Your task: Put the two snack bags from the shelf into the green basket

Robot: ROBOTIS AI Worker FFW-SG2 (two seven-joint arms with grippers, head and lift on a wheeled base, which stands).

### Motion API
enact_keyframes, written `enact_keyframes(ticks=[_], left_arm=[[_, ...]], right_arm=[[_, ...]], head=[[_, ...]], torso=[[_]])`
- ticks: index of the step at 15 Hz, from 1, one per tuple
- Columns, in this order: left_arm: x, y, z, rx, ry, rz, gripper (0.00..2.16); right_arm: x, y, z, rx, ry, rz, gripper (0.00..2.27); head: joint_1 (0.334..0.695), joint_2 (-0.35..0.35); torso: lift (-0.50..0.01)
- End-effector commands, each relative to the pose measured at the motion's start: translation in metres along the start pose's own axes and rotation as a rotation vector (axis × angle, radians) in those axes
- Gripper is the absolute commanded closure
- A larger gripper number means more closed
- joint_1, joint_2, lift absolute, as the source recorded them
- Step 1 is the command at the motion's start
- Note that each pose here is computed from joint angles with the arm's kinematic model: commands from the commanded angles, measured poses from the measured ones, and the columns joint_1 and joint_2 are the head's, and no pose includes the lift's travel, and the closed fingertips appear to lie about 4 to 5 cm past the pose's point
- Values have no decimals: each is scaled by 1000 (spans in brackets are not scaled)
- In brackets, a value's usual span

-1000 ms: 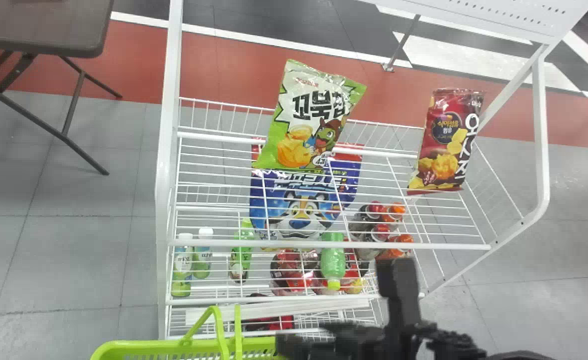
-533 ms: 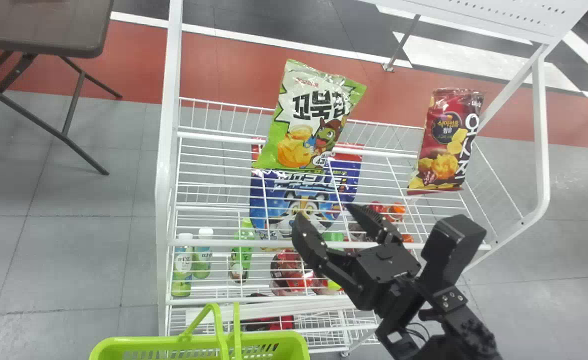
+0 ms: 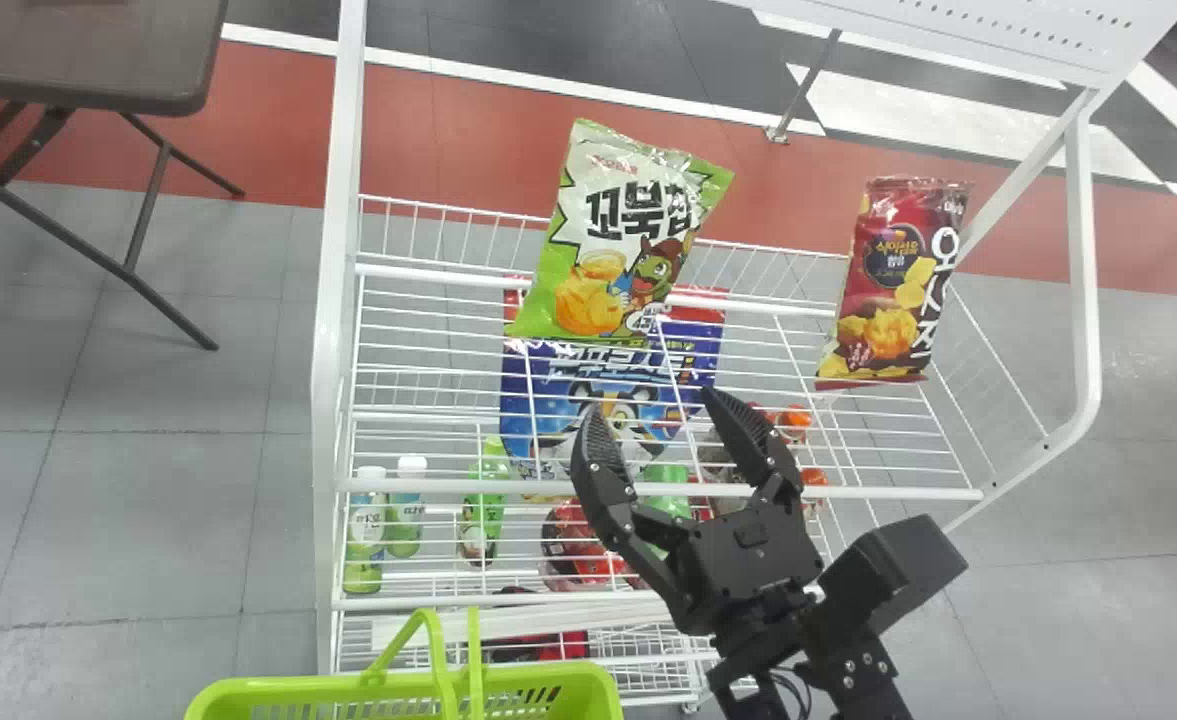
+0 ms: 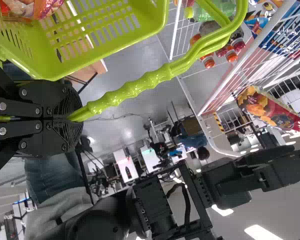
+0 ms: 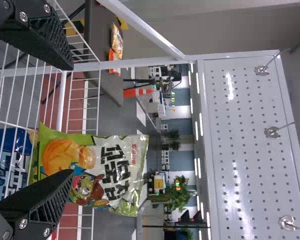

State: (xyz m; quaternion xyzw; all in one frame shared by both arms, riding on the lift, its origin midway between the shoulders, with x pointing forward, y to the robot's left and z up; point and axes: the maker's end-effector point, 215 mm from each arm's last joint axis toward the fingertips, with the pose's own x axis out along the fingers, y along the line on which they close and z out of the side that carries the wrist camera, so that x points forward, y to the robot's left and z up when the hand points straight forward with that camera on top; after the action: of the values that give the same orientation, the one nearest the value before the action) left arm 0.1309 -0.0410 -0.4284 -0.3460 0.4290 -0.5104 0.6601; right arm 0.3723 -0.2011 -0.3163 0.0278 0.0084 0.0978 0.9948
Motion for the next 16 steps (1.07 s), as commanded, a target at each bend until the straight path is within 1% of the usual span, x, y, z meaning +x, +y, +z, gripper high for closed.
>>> enact_keyframes(ticks=[1,6,16], left_arm=[[-1,0,0,3,-6,-1,2111],[-1,-1,0,5,-7,-2,2111],[-1,-3,0,6,-5,-3,2111]], right_arm=[[-2,0,2,6,-1,-3,76],[-5,0,12,8,-37,-3,83],[-6,-4,17,19,-52,-11,87]], head=[[695,-350],[695,-350],[695,-350]], torso=[[-6],[-6],[-6]])
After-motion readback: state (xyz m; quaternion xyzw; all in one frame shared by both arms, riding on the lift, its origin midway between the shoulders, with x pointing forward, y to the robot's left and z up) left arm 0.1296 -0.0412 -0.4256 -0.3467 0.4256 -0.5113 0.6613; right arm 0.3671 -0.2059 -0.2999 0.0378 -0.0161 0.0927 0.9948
